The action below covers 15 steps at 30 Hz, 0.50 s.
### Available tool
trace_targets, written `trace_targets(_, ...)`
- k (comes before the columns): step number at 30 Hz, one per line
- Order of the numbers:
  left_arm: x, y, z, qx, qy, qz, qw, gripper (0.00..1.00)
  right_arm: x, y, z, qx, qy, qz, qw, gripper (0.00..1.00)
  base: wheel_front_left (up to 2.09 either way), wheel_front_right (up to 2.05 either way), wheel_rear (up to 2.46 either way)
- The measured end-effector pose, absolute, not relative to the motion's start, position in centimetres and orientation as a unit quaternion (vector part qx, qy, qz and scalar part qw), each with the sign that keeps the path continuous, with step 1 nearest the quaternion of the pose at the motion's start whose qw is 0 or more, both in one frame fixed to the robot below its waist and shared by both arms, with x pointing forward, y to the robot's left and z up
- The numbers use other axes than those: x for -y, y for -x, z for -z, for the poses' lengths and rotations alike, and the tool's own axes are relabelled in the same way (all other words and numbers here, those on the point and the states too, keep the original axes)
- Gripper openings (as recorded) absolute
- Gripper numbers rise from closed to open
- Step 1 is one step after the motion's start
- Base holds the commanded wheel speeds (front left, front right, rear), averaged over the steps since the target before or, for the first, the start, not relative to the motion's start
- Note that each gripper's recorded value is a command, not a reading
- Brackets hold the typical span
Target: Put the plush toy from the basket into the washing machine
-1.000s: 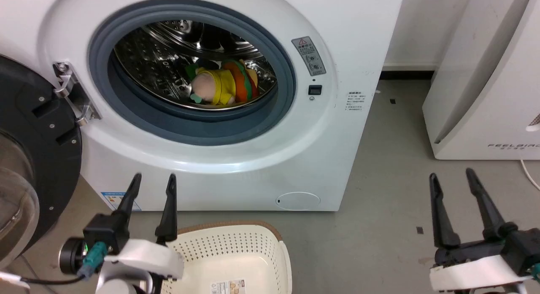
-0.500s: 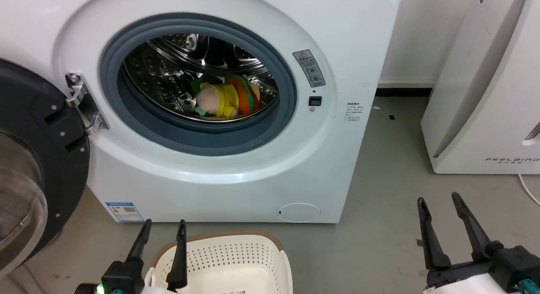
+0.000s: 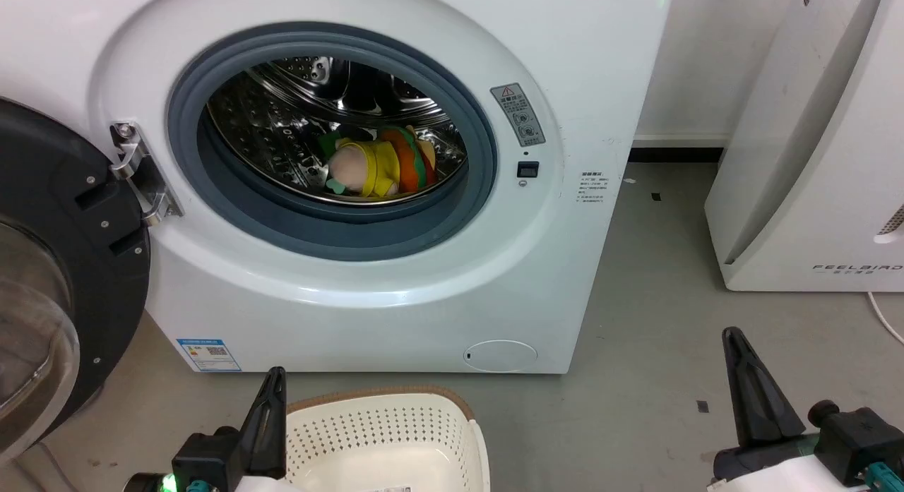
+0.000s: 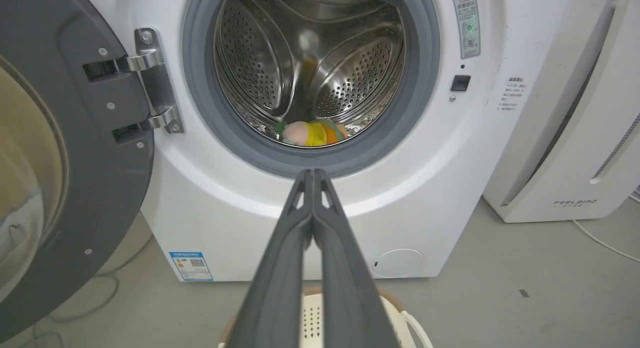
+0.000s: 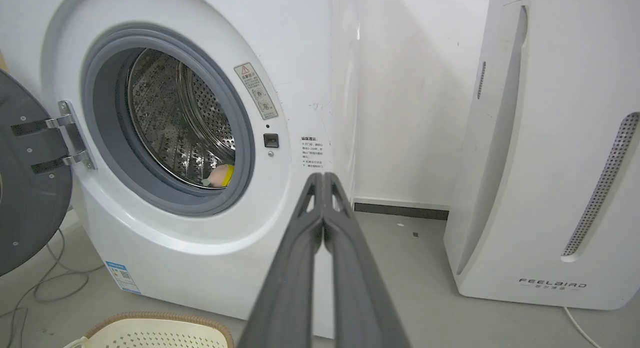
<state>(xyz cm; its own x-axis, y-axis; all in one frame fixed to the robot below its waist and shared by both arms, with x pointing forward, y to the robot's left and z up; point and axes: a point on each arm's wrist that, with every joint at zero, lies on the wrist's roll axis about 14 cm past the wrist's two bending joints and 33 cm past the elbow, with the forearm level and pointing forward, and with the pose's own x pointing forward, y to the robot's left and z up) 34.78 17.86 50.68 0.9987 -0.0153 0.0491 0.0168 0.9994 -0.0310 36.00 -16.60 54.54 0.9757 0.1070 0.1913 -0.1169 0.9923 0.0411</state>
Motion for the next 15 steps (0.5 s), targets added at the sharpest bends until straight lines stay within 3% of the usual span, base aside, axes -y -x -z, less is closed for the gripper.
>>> trace_targets(15, -17.80, -35.03, -50.77, 0.019, 0.011, 0.009, 1.000, 0.00, 16.54, -36.05, -54.18, 0.082, -0.021, -0.057, 0.995, 0.00, 0.00, 0.00, 0.00)
